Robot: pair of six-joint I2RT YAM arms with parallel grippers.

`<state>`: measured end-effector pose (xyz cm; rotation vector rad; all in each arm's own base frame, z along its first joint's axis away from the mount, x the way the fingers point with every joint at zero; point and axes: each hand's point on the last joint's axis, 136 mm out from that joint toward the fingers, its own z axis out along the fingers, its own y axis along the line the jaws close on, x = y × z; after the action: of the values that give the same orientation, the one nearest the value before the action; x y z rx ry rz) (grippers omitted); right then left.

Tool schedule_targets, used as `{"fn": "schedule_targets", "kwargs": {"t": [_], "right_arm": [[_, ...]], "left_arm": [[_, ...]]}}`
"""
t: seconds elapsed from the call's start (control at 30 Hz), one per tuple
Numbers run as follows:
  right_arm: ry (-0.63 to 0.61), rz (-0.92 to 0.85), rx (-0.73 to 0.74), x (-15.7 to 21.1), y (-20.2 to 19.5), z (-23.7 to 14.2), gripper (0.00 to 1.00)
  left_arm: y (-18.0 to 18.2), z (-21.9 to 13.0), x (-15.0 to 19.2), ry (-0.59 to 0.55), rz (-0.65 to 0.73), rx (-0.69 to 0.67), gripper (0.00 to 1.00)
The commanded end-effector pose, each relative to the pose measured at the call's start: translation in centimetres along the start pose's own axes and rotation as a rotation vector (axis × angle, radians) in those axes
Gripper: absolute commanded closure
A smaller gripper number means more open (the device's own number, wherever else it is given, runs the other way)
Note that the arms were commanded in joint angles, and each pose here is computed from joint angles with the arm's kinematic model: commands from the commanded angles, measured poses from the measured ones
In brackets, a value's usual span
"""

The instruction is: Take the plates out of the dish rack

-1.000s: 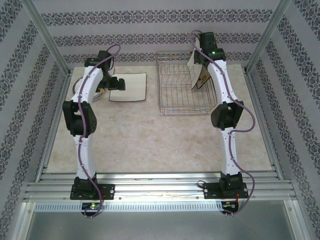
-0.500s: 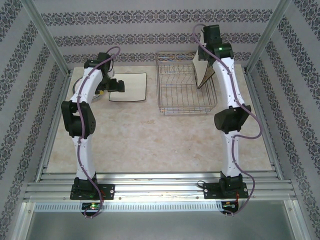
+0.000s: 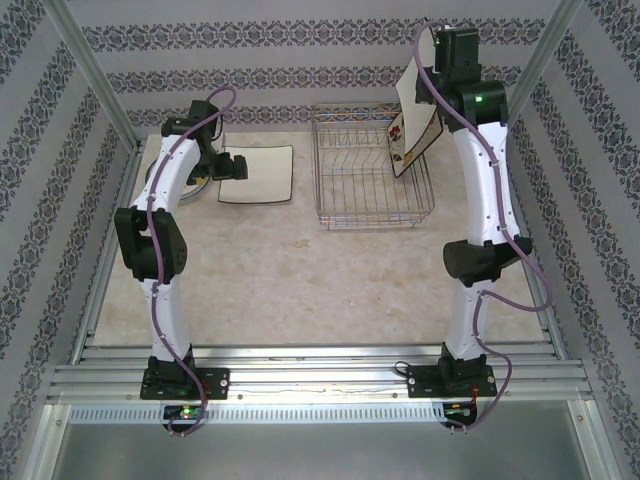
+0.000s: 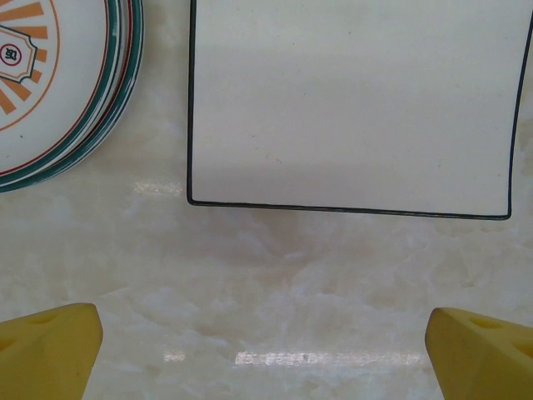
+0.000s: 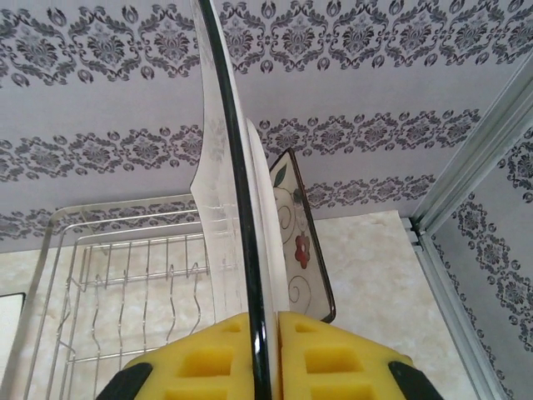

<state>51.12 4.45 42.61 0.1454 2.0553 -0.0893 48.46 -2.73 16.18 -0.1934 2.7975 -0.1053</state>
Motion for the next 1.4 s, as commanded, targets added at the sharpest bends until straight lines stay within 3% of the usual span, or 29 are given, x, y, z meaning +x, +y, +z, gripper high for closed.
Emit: {"fn": "schedule_targets", "kwargs": {"t": [0.0, 0.4, 0.67, 0.77, 0.97, 1.07, 1.37], "right_arm": [[-0.149, 0.088, -0.150, -4.2, 1.5, -3.9, 1.00], [-0.062, 0.476, -0.945, -0.9, 7.7, -6.6, 1.00], [0.006, 0.713, -1.213, 5.7, 9.7, -4.9, 1.00], [0.062, 0.763, -1.240, 8.5, 10.8, -3.4, 1.00], [0.085, 0.800, -1.254, 10.4, 12.2, -2.3, 1.00], [0.109, 0.799, -1.250, 10.8, 13.0, -1.9, 1.00], [0.149, 0.823, -1.223, 11.8, 13.2, -0.2, 1.00]], "left_arm": [[0.2, -1.8, -0.5, -0.048, -0.024, 0.015, 0.00], [0.0, -1.6, -0.1, -0.054, -0.038, 0.038, 0.00], [0.0, -1.4, -0.3, -0.062, -0.043, 0.036, 0.00], [-0.2, -1.2, -0.4, -0.062, -0.046, 0.049, 0.00], [-0.6, -1.3, -0.4, -0.067, -0.042, 0.070, 0.00], [-3.2, -1.9, -0.6, -0.091, -0.032, 0.232, 0.00], [-11.6, -9.7, -2.9, -0.336, -0.031, 0.992, 0.00]]}}
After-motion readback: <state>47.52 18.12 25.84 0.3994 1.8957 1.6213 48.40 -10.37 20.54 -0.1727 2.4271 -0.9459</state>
